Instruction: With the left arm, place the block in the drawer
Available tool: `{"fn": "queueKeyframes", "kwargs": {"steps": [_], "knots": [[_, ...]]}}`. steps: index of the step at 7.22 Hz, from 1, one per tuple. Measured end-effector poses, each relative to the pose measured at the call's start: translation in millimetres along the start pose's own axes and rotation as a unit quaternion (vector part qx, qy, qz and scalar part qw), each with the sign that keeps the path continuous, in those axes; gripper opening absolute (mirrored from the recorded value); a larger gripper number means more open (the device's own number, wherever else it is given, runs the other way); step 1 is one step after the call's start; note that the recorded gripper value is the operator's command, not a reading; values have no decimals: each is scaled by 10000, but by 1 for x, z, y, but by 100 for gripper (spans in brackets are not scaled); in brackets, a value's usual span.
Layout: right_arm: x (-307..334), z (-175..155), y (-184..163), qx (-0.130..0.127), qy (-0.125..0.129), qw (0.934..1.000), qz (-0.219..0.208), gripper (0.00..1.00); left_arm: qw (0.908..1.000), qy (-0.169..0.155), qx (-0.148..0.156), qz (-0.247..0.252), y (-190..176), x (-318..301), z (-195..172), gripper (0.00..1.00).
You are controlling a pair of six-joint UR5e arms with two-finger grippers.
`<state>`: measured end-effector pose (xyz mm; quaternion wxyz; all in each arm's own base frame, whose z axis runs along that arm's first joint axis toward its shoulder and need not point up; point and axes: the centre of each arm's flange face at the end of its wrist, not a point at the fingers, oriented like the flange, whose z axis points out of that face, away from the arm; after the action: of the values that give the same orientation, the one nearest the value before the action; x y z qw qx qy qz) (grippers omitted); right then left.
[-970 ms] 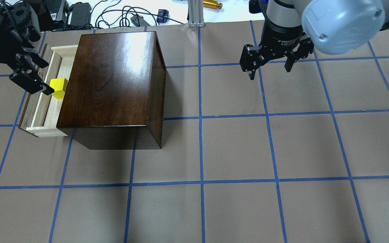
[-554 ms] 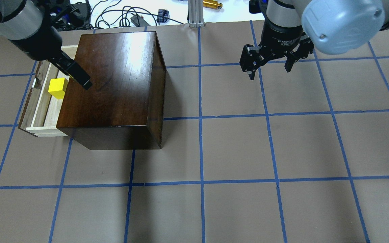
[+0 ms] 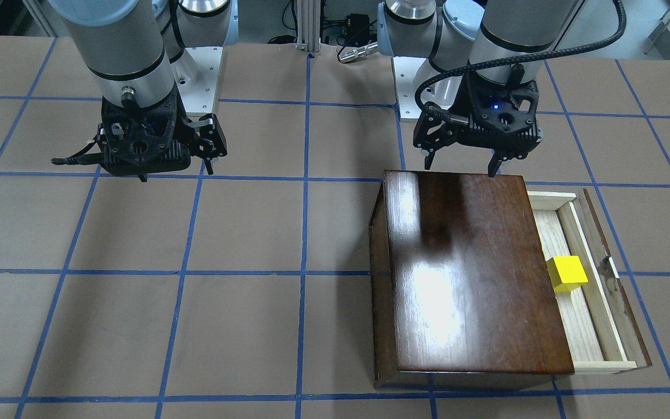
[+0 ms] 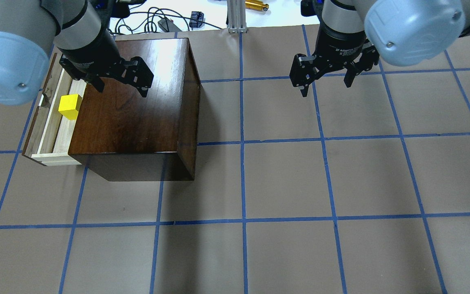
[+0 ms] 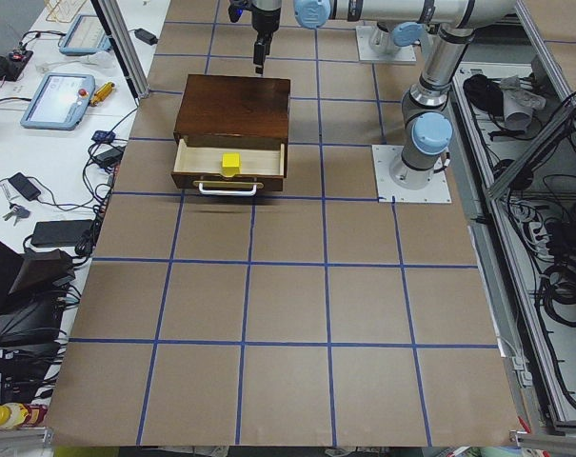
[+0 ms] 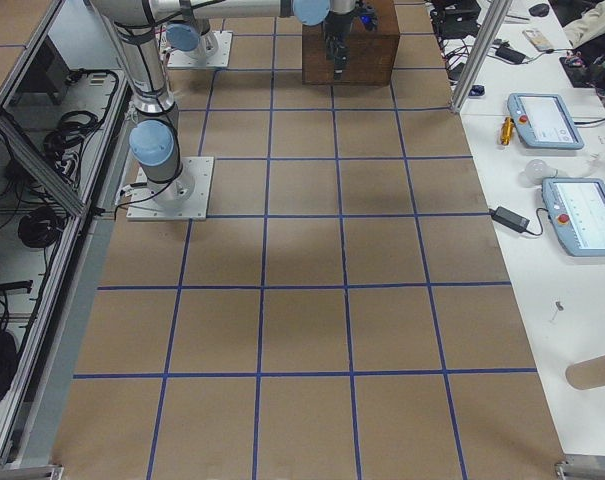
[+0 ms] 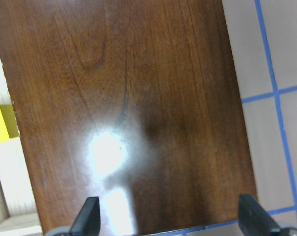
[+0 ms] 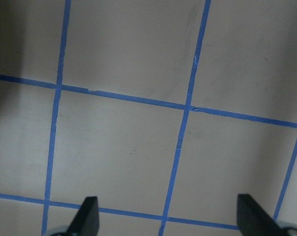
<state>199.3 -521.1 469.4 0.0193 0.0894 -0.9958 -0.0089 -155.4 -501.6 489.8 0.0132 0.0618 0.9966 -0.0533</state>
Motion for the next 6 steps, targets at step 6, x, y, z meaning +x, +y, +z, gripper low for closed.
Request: {"fn": "queueKeyframes", "kwargs": {"steps": [6], "knots": [[0,0,0,0,2,10000,0,100,9992,174,52,-351,6,-1,-10,100]]}}
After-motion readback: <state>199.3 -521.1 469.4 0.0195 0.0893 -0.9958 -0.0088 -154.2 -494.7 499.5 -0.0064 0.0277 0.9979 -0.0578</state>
